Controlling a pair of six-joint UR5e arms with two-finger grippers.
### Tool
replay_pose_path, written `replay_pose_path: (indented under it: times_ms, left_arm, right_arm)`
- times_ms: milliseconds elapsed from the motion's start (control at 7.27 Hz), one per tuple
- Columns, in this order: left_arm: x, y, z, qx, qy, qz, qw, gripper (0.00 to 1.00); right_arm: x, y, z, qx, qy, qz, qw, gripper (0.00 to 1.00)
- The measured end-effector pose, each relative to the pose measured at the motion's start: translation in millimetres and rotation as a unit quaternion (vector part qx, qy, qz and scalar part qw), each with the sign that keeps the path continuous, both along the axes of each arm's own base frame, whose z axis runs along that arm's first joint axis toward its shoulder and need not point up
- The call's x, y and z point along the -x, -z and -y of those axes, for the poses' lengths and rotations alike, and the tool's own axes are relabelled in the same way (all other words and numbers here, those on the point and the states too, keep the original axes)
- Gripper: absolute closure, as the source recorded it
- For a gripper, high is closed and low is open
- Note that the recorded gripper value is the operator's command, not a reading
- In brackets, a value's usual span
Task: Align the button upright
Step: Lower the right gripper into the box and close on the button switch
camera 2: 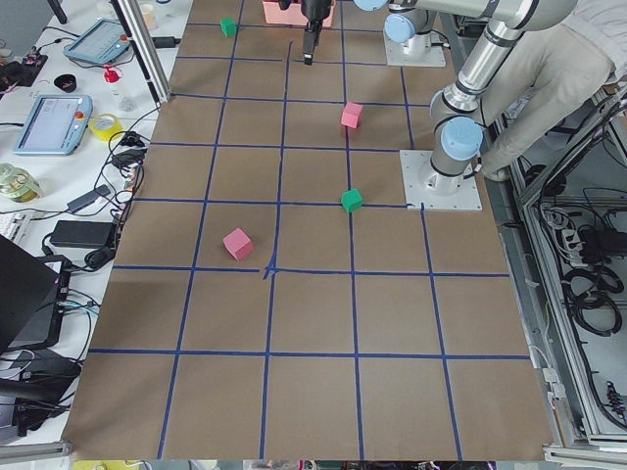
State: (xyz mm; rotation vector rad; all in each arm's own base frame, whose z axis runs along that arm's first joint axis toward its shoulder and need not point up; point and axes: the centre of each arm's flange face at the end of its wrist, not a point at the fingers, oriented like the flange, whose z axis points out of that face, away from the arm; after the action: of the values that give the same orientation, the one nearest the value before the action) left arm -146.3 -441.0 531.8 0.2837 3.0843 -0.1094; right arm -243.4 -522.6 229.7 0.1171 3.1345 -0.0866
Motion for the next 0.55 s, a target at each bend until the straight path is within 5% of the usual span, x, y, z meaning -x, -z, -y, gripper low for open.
replay_pose_path:
  times_ms: [550]
  left_arm:
    - [0, 0, 0, 0.000, 0.000, 0.000, 1.0000, 0.00]
  right_arm:
    - [2, 17, 1, -0.013, -0.002, 0.005, 0.9999, 0.00]
